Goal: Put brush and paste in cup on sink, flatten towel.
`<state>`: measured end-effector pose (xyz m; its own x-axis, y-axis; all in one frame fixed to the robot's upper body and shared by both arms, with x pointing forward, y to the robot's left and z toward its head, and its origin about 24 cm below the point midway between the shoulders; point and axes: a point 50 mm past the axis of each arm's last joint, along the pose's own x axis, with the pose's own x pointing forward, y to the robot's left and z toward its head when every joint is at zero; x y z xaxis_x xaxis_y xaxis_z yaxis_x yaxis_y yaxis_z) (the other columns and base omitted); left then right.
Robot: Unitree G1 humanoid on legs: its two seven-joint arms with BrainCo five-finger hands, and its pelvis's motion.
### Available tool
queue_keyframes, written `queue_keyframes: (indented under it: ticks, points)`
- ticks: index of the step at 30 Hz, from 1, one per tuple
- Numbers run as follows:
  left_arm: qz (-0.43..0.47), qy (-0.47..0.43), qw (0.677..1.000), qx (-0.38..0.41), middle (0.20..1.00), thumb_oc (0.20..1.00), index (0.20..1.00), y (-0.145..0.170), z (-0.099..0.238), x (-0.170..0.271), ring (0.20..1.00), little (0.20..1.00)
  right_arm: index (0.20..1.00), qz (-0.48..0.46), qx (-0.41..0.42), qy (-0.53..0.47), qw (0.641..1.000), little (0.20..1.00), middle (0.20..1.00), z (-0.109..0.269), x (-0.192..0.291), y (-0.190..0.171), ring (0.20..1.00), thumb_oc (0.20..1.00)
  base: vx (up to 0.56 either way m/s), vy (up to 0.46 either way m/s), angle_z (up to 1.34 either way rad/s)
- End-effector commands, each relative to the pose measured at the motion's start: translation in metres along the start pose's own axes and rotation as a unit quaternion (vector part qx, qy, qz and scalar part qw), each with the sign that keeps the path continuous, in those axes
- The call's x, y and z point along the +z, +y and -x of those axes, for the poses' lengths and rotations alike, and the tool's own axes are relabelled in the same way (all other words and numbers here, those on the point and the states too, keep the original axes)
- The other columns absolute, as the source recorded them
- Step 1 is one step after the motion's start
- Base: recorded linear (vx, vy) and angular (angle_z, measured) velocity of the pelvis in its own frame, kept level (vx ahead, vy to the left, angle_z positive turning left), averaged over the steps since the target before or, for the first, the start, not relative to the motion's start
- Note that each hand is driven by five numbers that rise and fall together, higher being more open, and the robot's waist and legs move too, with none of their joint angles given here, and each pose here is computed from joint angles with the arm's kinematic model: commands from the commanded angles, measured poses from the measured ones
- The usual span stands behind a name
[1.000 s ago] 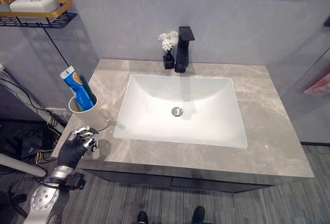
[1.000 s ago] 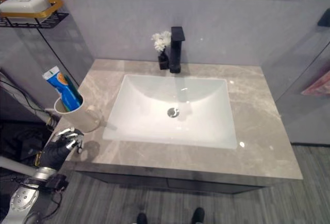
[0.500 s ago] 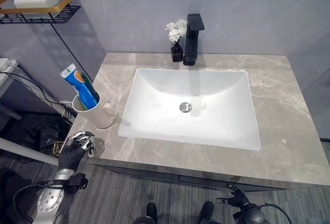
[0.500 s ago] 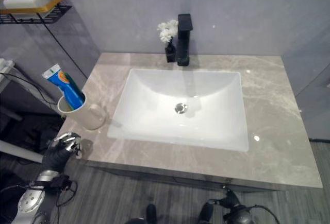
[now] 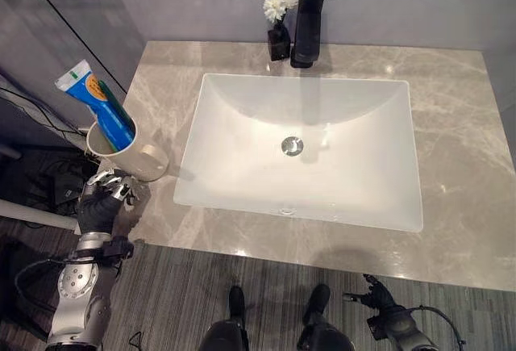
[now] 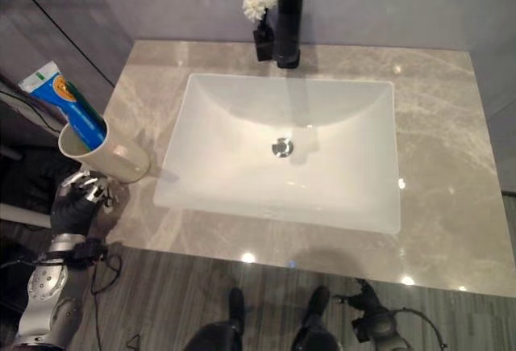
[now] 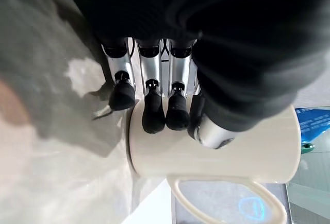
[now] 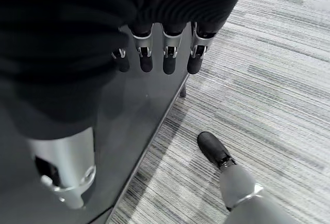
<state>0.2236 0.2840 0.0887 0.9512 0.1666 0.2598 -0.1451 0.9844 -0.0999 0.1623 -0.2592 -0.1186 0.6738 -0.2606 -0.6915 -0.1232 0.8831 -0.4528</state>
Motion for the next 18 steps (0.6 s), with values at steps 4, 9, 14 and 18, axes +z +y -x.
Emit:
queue_keyframes:
  ticks: [4, 9, 14, 18]
  points:
    - [-0.011, -0.051, 0.999, -0.008, 0.200, 0.200, 0.200, 0.000, -0.009, 0.018, 0.200, 0.200, 1.000, 0.009, -0.002, -0.023, 1.000, 1.000, 1.000, -0.006, 0.016, 0.000, 1.000, 1.000, 0.00, 0.000, 0.00]
    - [-0.004, -0.041, 0.998, -0.042, 0.200, 0.200, 0.200, -0.010, -0.004, 0.016, 0.200, 0.200, 1.000, 0.012, 0.000, -0.012, 1.000, 1.000, 1.000, -0.006, 0.012, 0.002, 1.000, 1.000, 0.01, 0.001, 0.00]
    - [0.007, -0.018, 0.998, -0.068, 0.200, 0.200, 0.200, -0.016, 0.007, 0.009, 0.200, 0.200, 1.000, 0.012, 0.000, 0.002, 1.000, 1.000, 1.000, -0.005, 0.004, 0.002, 1.000, 1.000, 0.01, 0.002, -0.01]
    - [0.005, -0.015, 0.997, -0.078, 0.200, 0.200, 0.200, -0.018, 0.007, 0.009, 0.200, 0.200, 1.000, 0.015, 0.000, 0.007, 1.000, 1.000, 1.000, -0.005, 0.002, 0.002, 1.000, 1.000, 0.01, -0.002, -0.10]
